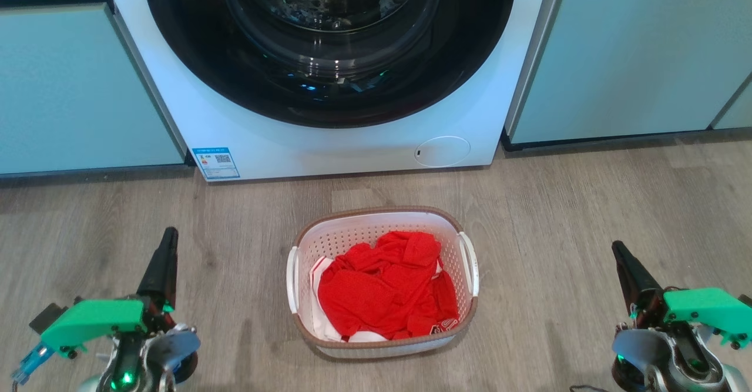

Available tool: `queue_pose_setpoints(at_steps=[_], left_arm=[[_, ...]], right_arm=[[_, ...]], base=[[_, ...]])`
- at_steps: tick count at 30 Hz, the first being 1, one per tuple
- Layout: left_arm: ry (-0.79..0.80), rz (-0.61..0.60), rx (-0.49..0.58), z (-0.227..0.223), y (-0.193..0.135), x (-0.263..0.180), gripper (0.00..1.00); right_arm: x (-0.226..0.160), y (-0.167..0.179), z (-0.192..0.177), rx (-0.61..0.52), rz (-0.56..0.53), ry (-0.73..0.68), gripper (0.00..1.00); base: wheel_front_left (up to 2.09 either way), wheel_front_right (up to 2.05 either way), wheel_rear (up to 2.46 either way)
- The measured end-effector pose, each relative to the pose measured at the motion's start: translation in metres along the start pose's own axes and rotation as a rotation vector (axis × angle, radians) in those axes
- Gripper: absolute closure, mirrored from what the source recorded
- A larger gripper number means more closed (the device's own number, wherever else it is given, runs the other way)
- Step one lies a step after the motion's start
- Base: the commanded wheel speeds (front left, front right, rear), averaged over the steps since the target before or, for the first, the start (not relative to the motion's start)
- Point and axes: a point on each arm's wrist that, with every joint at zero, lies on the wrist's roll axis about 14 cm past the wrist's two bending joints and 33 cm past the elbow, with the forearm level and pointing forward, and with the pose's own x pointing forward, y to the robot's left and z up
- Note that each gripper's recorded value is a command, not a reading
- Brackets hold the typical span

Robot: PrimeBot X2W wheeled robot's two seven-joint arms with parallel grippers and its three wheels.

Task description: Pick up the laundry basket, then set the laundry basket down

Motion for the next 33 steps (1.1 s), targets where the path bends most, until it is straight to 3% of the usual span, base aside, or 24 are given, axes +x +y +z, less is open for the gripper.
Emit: queue_pose_setpoints(at_steps=[33], left_arm=[[0.000,0.000,0.000,0.0000,0.0000,0.0000,1.00]], right_arm=[[0.0000,0.0000,0.0000,0.000,0.000,0.000,1.00]], base=[[0.00,0.00,0.00]])
